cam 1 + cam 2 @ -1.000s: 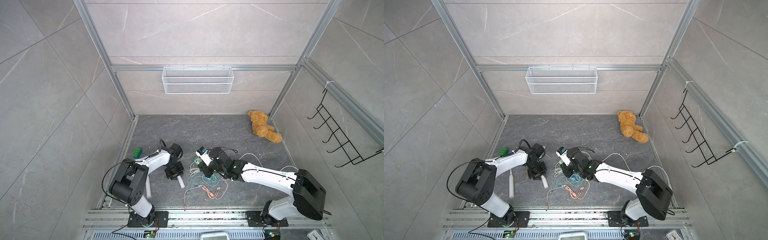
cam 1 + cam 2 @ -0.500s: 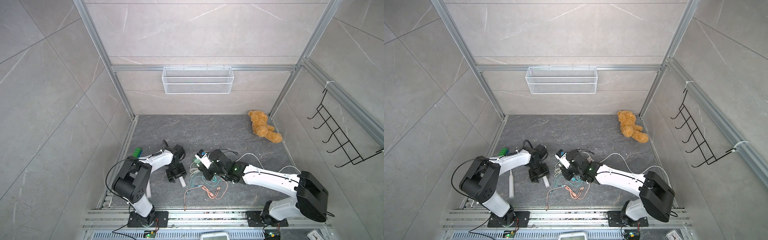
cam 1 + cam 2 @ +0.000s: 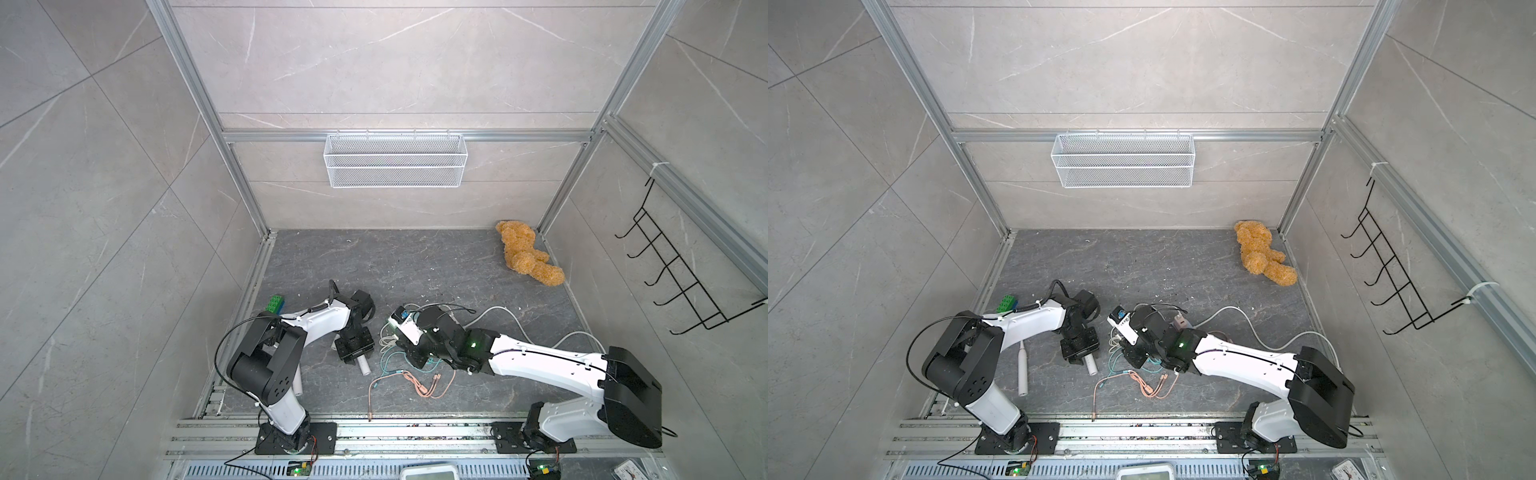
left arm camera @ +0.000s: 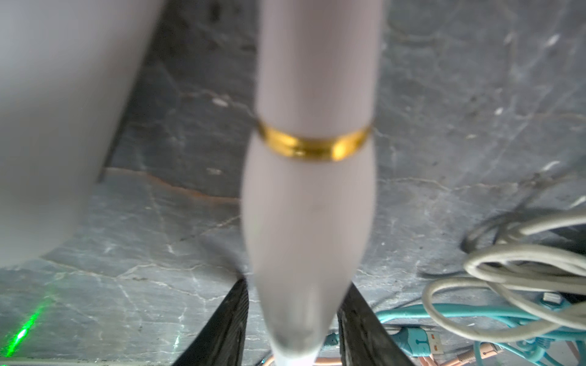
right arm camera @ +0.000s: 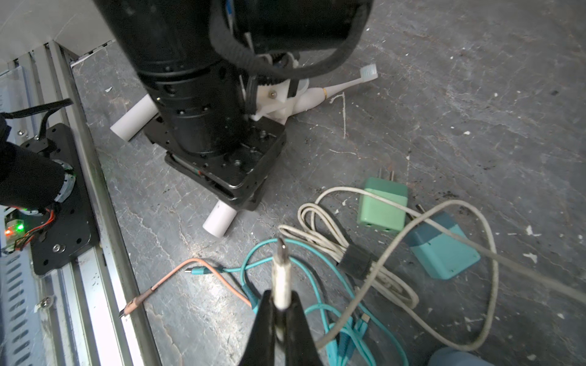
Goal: Charge the electric toothbrush
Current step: Pick up the electric toothbrush from the center of the board, then insert the charging cable into the electric toothbrush.
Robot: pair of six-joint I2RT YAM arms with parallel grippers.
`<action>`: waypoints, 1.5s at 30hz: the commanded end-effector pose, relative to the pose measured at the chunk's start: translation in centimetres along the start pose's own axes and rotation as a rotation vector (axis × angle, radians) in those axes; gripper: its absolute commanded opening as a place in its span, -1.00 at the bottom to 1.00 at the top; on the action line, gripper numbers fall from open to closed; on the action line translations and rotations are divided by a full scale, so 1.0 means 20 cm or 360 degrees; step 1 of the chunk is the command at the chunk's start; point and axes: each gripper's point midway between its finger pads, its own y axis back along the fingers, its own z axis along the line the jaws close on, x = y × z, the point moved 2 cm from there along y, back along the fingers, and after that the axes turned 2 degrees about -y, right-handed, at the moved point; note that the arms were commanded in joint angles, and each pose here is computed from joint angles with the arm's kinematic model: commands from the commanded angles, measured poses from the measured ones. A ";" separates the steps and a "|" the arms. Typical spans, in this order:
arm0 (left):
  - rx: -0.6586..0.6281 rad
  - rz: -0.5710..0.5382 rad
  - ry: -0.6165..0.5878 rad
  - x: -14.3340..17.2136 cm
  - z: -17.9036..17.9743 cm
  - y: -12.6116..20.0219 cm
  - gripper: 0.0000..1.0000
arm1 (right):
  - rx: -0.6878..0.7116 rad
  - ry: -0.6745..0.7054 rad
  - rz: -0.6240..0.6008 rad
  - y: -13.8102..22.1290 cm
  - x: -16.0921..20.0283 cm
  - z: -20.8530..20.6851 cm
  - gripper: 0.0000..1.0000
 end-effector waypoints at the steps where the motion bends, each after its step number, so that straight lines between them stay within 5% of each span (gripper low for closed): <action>1: 0.0045 -0.0011 -0.0028 -0.04 -0.05 -0.12 -0.13 | -0.0038 0.0061 0.0078 0.00 0.08 0.05 -1.00; 11: 0.0097 0.0003 -0.0056 -0.06 -0.08 -0.17 -0.48 | -0.0152 0.0058 0.0138 -0.01 0.16 0.13 -1.00; 16: 0.0121 -0.0021 -0.0075 -0.07 -0.10 -0.15 -0.99 | -0.0228 0.0034 0.0213 -0.04 0.22 0.17 -1.00; 23: 0.0185 -0.0098 -0.0089 -0.10 -0.14 -0.03 -1.00 | -0.0296 -0.0025 0.0205 -0.05 0.25 0.20 -1.00; 34: 0.0572 -0.0515 0.0074 -0.29 -0.14 0.54 -1.00 | -0.0320 -0.0035 0.0134 -0.07 0.17 0.22 -1.00; 45: 0.0679 -0.0459 0.0187 -0.24 -0.11 0.56 -1.00 | -0.0446 -0.0315 0.0095 -0.18 0.03 0.15 -1.00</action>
